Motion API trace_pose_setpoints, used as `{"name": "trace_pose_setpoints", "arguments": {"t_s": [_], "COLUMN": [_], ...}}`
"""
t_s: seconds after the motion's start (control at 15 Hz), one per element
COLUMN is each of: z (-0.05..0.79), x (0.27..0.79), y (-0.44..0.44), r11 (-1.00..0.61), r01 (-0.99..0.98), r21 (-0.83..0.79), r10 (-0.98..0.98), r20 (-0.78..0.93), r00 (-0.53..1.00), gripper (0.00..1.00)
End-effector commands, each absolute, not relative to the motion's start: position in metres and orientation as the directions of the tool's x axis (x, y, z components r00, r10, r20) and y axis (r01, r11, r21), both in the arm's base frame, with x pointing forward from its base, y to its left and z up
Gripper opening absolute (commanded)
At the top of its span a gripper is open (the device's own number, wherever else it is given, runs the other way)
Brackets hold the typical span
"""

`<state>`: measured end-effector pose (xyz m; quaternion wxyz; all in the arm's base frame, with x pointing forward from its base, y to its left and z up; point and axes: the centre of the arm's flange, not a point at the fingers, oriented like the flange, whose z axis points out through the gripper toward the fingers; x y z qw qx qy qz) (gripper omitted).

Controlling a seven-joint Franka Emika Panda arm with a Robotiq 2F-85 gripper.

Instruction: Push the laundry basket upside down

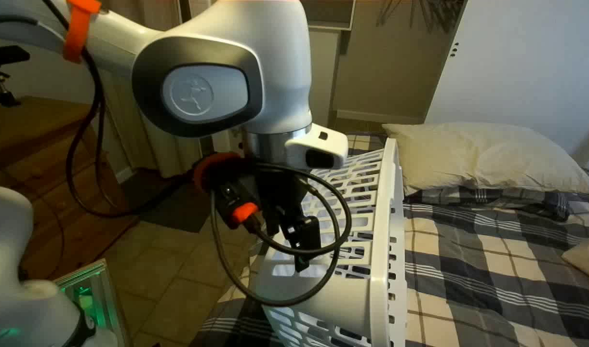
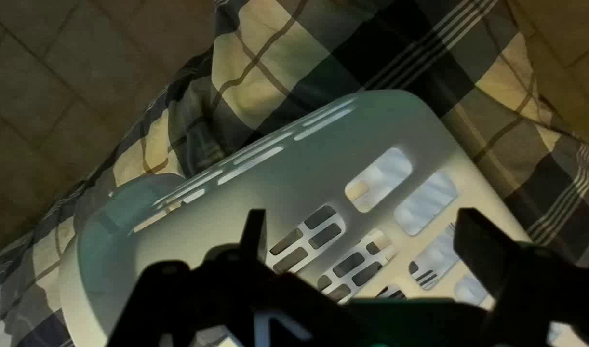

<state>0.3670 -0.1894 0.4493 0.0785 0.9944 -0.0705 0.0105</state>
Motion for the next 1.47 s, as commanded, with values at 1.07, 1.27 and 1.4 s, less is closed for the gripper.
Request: {"name": "trace_pose_setpoints", "arguments": {"t_s": [1.07, 1.27, 1.4], "z": [0.395, 0.378, 0.365], "x": [0.366, 0.373, 0.386], "y": [-0.015, 0.005, 0.013], "r11": [-0.874, -0.830, -0.791], "r01": [0.328, 0.406, 0.445], "r21": [0.359, 0.381, 0.420], "r10": [0.399, 0.493, 0.556], "r20": [0.143, 0.163, 0.191], "r00": [0.906, 0.855, 0.809], "gripper": [1.00, 0.74, 0.59]}}
